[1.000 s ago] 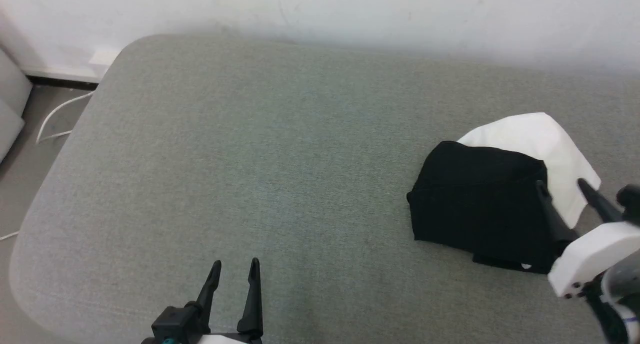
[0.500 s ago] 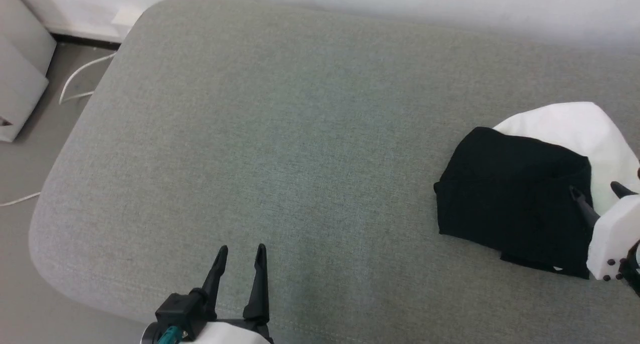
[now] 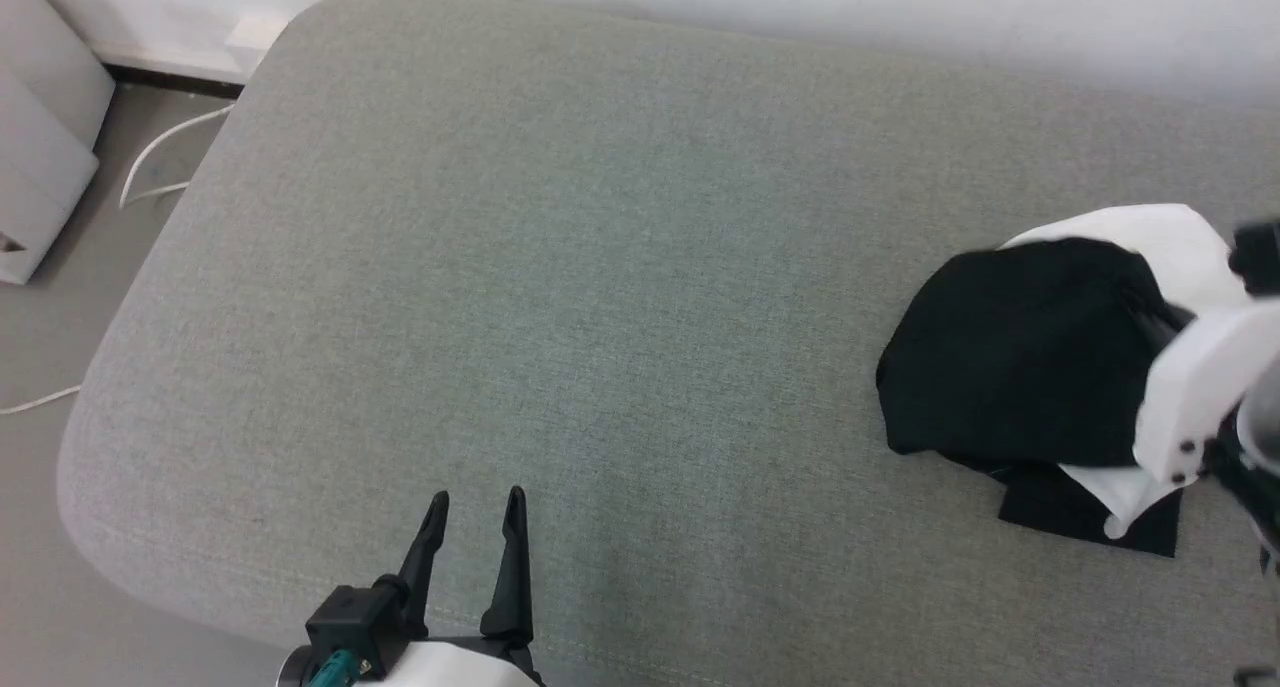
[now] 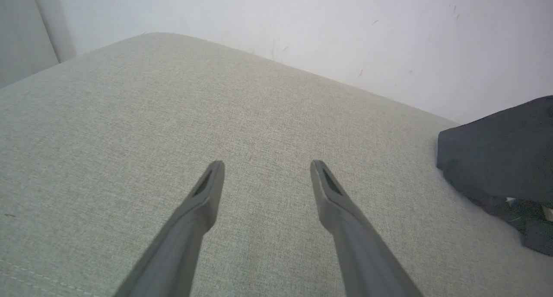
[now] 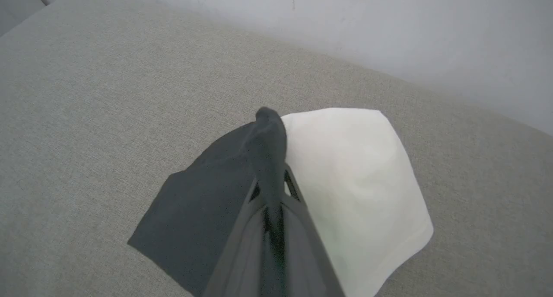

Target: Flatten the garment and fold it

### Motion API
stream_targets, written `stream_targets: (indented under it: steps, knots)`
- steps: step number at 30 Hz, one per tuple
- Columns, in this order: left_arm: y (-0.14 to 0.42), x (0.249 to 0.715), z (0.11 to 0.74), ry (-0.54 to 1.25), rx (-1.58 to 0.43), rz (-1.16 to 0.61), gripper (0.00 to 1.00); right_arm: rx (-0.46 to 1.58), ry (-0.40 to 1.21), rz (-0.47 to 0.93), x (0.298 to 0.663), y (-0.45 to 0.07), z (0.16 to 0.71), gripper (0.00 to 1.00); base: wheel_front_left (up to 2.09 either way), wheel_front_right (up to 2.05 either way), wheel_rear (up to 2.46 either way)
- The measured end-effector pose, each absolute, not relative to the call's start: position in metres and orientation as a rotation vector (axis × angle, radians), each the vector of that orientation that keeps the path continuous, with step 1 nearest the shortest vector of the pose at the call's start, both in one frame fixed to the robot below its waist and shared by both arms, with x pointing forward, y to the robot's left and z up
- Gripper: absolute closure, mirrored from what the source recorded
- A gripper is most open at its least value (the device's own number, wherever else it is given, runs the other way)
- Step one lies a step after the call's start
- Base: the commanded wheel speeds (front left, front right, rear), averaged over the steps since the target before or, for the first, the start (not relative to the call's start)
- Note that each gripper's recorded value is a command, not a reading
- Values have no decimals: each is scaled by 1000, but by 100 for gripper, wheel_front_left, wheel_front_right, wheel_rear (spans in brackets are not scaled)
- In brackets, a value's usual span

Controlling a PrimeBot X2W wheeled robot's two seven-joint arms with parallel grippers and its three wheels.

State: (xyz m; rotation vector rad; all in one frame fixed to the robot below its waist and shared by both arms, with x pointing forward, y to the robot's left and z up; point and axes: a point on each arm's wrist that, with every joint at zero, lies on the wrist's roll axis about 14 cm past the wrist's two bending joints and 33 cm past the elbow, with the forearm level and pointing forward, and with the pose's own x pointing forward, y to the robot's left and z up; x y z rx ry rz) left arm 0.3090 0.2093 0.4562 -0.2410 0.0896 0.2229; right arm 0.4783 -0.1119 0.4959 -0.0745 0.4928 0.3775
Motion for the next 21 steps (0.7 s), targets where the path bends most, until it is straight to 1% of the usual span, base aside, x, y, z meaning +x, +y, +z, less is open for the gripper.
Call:
stream_targets:
  steps: [3, 6, 9, 12, 14, 17, 21]
  knots:
    - [205, 311, 459, 80, -246, 208, 0, -101, 462, 442, 484, -94, 529, 100, 0, 0, 0]
    - [201, 311, 460, 75, -255, 194, 0, -192, 432, 523, 489, -68, 563, 100, 0, 0, 0]
    - [199, 311, 459, 82, -267, 193, 0, -218, 414, 624, 494, -27, 587, 100, 0, 0, 0]
    - [195, 312, 456, 93, -284, 190, 0, -225, 405, 725, 499, 22, 598, 100, 0, 0, 0]
    - [194, 314, 456, 95, -290, 189, 0, -223, 432, 784, 498, 54, 592, 100, 0, 0, 0]
    - [196, 313, 457, 92, -302, 203, 0, -206, 514, 860, 491, 95, 564, 100, 0, 0, 0]
    - [203, 304, 452, 110, -302, 240, 0, -238, 677, 899, 479, 122, 508, 100, 0, 0, 0]
